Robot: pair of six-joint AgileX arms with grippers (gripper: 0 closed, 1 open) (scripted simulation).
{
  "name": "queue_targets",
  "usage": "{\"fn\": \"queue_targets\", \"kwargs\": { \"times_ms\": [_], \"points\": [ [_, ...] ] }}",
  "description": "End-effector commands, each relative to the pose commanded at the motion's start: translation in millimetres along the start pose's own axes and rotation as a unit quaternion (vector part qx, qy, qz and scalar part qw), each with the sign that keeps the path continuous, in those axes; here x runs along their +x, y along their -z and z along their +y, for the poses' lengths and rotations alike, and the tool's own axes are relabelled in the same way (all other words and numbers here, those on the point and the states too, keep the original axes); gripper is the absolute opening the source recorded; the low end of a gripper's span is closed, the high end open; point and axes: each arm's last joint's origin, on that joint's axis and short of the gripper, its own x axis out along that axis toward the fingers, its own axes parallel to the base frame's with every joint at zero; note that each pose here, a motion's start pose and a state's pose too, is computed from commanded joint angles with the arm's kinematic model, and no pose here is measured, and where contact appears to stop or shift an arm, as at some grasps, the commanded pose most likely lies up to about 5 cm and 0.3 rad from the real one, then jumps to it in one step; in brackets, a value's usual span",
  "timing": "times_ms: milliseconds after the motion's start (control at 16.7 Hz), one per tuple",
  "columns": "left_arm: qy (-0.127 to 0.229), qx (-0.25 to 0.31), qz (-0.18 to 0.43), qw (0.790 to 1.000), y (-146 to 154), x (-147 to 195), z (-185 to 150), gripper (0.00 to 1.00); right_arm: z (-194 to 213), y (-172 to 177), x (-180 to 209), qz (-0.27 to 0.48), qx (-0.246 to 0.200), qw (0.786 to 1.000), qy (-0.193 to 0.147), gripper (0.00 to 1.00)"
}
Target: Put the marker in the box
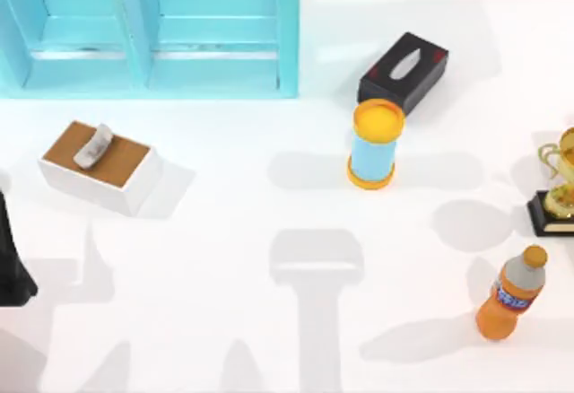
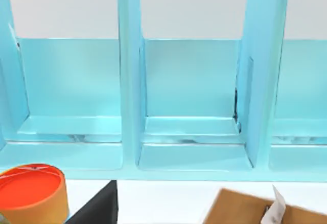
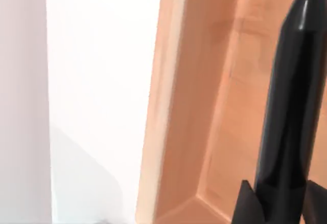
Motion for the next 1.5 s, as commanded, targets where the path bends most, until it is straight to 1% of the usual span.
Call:
{"fn": "queue_targets", "kwargs": {
  "times_ms": [180, 360, 780, 1080, 1260, 1500],
  "points": [
    [0.000, 0.000, 0.000, 1.000, 0.0, 0.0, 0.0, 1.00, -45.4, -12.6, -17.6, -0.018, 0.046, 0.998, 0.025, 0.00],
    [0.000, 0.000, 0.000, 1.000, 0.0, 0.0, 0.0, 1.00, -67.0, -10.8, -23.2, -0.019, 0.063, 0.997, 0.039, 0.00],
    [0.000, 0.000, 0.000, 1.000, 0.0, 0.0, 0.0, 1.00, -66.4, -9.1, -18.5, -0.016, 0.061, 0.997, 0.040, 0.00],
    [0.000, 0.000, 0.000, 1.000, 0.0, 0.0, 0.0, 1.00, -60.7, 9.3, 11.1, -0.005, 0.050, 0.998, 0.033, 0.00],
    [0.000, 0.000, 0.000, 1.000, 0.0, 0.0, 0.0, 1.00, -64.4, 18.6, 28.1, -0.008, 0.056, 0.998, 0.036, 0.00],
    [0.000, 0.000, 0.000, 1.000, 0.0, 0.0, 0.0, 1.00, -68.4, 19.5, 34.3, -0.019, 0.063, 0.997, 0.040, 0.00]
  ]
}}
